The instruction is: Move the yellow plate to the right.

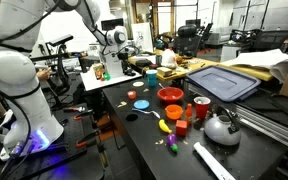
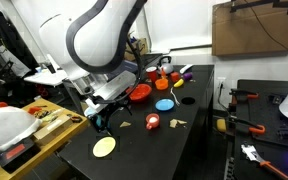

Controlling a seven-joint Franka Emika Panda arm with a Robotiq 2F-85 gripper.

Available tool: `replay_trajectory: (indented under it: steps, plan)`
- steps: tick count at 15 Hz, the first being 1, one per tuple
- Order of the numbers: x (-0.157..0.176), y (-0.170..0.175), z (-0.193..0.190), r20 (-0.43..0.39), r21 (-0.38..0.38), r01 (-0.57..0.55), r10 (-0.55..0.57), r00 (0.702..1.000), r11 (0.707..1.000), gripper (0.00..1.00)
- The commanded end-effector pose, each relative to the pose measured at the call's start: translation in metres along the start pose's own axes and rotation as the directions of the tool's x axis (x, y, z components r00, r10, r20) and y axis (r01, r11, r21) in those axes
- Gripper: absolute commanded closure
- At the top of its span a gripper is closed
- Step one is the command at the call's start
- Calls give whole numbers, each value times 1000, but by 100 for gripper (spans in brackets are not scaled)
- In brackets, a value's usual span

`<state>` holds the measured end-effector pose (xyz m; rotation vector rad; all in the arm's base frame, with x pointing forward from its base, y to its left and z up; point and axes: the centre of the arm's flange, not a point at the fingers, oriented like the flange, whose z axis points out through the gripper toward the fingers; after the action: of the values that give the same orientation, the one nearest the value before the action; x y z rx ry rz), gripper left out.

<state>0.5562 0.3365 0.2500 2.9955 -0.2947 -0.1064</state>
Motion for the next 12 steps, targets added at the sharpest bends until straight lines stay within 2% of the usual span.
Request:
replay_trajectory:
  steps: [1, 4, 6, 7, 12]
  plan:
    - [23, -9, 11, -33, -11, 12, -12, 999, 1000, 0]
    - [29, -14, 14, -34, -7, 8, -8, 999, 1000, 0]
    - [18, -4, -1, -9, 25, 19, -18, 1000, 1000, 0]
    - [22, -9, 16, -12, 1, -5, 5, 1000, 1000, 0]
    - [21, -10, 8, -17, 12, 10, -9, 1000, 1000, 0]
